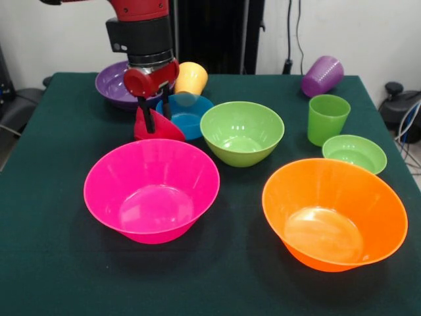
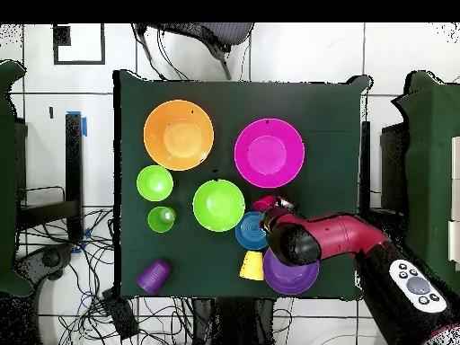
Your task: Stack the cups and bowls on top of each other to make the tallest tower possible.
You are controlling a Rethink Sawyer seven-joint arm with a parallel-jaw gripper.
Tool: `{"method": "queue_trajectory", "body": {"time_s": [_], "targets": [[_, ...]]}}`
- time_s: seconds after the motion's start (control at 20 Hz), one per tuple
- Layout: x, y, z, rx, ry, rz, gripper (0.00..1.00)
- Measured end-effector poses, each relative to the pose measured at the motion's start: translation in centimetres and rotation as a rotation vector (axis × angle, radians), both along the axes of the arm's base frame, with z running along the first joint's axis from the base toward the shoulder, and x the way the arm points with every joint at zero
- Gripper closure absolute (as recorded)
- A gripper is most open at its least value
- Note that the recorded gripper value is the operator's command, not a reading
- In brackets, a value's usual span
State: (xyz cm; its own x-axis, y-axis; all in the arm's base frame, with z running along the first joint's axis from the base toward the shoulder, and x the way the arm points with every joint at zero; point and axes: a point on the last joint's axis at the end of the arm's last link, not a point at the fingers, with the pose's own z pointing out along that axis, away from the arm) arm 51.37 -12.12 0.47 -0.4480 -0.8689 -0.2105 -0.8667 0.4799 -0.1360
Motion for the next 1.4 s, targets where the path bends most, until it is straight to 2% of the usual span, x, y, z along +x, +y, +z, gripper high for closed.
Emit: {"method": "queue_trajectory", "body": {"time_s": [0.3,0.55,0.65,0.8,1.0,1.4], "targets": [[-0.7,0.3,-1.0,0.008,0.001,0.02,0.0],[-0.8,0.2,-1.6,0.029,-0.039,0.021,0.0],[-0.6,-0.2,-1.7,0.043,-0.07,0.01,0.0],[-0.5,-0.8,-1.7,0.059,-0.096,-0.007,0.0],[-0.4,-1.7,-1.7,0.076,-0.11,-0.032,0.0],[0.3,-2.1,-1.2,0.092,-0.136,-0.043,0.0]]}}
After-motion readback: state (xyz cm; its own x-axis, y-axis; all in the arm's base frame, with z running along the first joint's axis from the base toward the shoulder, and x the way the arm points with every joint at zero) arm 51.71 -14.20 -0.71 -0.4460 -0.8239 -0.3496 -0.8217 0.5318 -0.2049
